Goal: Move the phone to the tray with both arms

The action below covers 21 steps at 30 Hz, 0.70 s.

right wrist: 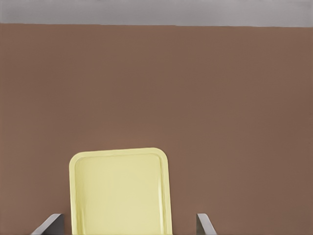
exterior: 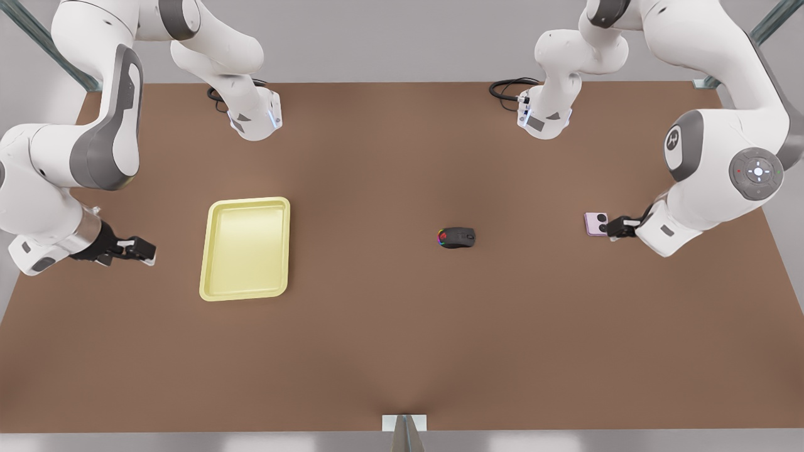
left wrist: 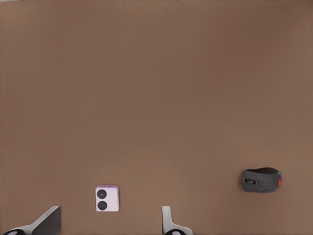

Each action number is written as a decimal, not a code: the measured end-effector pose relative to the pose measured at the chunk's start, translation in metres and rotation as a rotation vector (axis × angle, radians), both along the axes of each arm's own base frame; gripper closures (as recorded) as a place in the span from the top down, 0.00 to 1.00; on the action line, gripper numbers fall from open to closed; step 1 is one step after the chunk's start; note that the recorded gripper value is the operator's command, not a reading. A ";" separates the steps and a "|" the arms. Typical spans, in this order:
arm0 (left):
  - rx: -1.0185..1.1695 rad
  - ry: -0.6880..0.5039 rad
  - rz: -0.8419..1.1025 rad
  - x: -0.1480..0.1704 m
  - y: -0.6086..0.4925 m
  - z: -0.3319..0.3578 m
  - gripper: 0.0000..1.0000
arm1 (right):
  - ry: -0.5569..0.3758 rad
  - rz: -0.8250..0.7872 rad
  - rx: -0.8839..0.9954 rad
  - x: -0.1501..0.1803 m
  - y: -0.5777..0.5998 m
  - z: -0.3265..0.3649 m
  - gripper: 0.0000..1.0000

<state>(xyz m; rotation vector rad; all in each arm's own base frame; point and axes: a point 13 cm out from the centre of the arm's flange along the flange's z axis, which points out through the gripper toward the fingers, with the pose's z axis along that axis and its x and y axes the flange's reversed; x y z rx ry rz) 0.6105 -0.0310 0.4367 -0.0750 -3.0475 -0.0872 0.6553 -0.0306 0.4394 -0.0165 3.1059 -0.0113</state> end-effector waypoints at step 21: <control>0.004 -0.030 0.124 -0.155 0.133 -0.337 1.00 | -0.029 0.021 -0.002 0.007 0.000 0.002 1.00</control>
